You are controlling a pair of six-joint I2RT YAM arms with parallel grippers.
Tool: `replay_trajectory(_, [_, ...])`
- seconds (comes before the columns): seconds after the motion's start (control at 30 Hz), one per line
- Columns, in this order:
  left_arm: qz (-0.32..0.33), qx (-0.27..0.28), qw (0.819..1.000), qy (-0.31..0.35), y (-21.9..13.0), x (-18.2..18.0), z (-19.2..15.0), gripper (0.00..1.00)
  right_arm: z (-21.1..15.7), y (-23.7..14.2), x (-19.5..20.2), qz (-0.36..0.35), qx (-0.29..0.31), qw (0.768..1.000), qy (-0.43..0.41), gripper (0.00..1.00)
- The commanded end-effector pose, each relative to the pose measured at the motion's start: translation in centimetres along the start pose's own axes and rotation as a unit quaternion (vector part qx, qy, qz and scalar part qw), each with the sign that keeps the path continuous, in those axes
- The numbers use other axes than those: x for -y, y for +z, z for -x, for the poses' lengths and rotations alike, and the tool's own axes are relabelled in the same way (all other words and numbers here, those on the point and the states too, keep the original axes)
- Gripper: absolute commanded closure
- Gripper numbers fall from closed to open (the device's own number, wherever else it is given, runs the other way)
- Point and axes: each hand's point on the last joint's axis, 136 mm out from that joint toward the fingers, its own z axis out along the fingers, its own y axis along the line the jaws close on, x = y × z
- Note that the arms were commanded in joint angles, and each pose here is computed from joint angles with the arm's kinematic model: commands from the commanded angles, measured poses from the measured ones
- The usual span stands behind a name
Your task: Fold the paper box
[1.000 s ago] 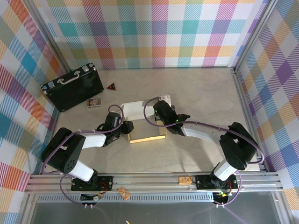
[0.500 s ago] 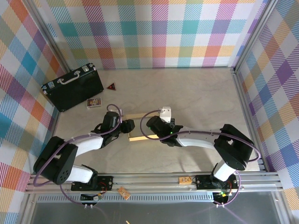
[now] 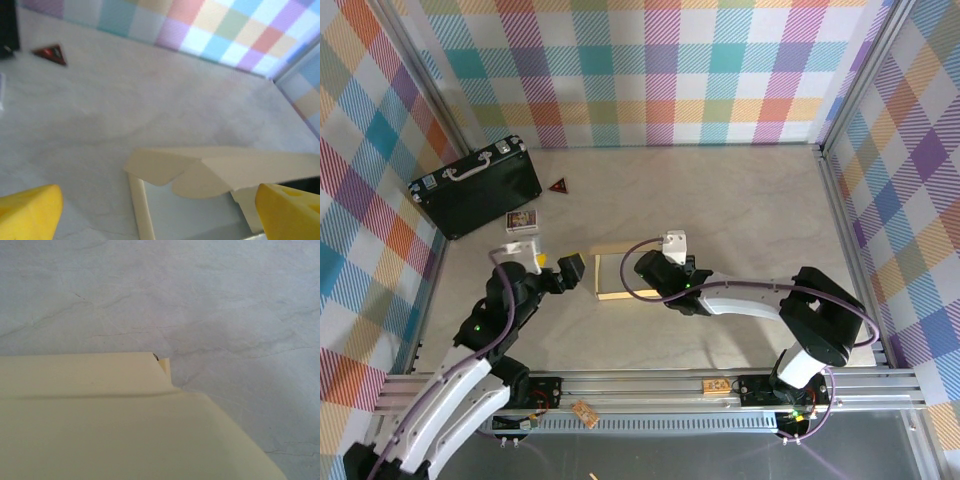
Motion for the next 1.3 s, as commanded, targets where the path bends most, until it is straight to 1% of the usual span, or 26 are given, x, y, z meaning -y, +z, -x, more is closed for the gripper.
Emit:
replay_trajectory(0.0, [0.065,-0.051,0.995,0.049,1.4,-3.5,-3.4,0.01,-2.1,0.2,0.3,0.013,-0.061,0.997,-0.046,1.0])
replay_trajectory(0.07, [0.034,-0.091,0.993,0.06,3.2,-2.7,-4.6,0.01,-1.8,0.4,0.1,0.022,-0.069,0.997,-0.039,1.0])
replay_trajectory(0.13, [0.007,-0.111,0.991,0.078,4.3,-1.7,-4.9,0.01,-1.6,0.7,0.4,0.022,-0.075,0.996,-0.032,1.0])
replay_trajectory(0.17, [-0.007,-0.113,0.99,0.081,4.7,-1.2,-5.0,0.01,-1.9,0.8,0.0,0.035,-0.088,0.995,-0.029,1.0])
replay_trajectory(0.2, [-0.029,-0.116,0.989,0.092,4.8,-0.6,-5.1,0.04,-1.9,0.8,0.0,0.038,-0.091,0.995,-0.028,1.0])
replay_trajectory(0.23, [-0.04,-0.12,0.986,0.105,4.9,-0.2,-5.2,0.05,-1.8,0.9,0.1,0.04,-0.094,0.994,-0.025,1.0])
replay_trajectory(0.33, [-0.038,-0.121,0.983,0.134,5.1,-0.4,-5.0,0.05,-1.7,1.3,0.1,0.053,-0.103,0.993,-0.019,1.0])
replay_trajectory(0.37, [-0.043,-0.117,0.982,0.142,5.3,-0.3,-4.9,0.07,-1.6,1.4,0.1,0.058,-0.106,0.993,-0.018,1.0])
replay_trajectory(0.5, [-0.077,-0.106,0.979,0.159,7.3,1.1,-4.5,0.2,-1.5,1.9,0.1,0.066,-0.114,0.991,-0.023,1.0])
replay_trajectory(0.57, [-0.071,-0.108,0.977,0.166,8.2,0.9,-4.4,0.28,-1.4,2.0,0.1,0.068,-0.115,0.991,-0.018,1.0])
replay_trajectory(0.63, [-0.074,-0.099,0.978,0.169,8.9,1.1,-4.1,0.4,-1.5,2.1,0.1,0.069,-0.117,0.991,-0.016,1.0])
replay_trajectory(0.7, [-0.081,-0.096,0.978,0.168,9.2,1.4,-3.9,0.48,-1.4,2.1,0.1,0.07,-0.117,0.991,-0.014,1.0])
replay_trajectory(0.77, [-0.085,-0.101,0.978,0.161,9.4,1.7,-4.1,0.62,-1.3,2.1,0.0,0.073,-0.114,0.991,-0.013,1.0])
replay_trajectory(0.87, [-0.095,-0.094,0.981,0.142,9.4,2.3,-3.8,0.78,-1.5,2.0,-0.2,0.078,-0.104,0.991,-0.011,1.0])
replay_trajectory(1.0, [-0.103,-0.091,0.982,0.127,9.4,3.5,-3.5,0.85,-1.4,1.4,-0.5,0.077,-0.088,0.993,-0.015,1.0])
replay_trajectory(1.13, [-0.104,-0.088,0.985,0.109,9.3,4.8,-3.0,0.9,-1.2,0.9,-0.7,0.072,-0.075,0.995,-0.014,1.0])
replay_trajectory(1.27, [-0.091,-0.097,0.988,0.074,9.6,5.1,-3.2,0.91,-1.4,0.8,-0.9,0.072,-0.072,0.995,-0.015,1.0])
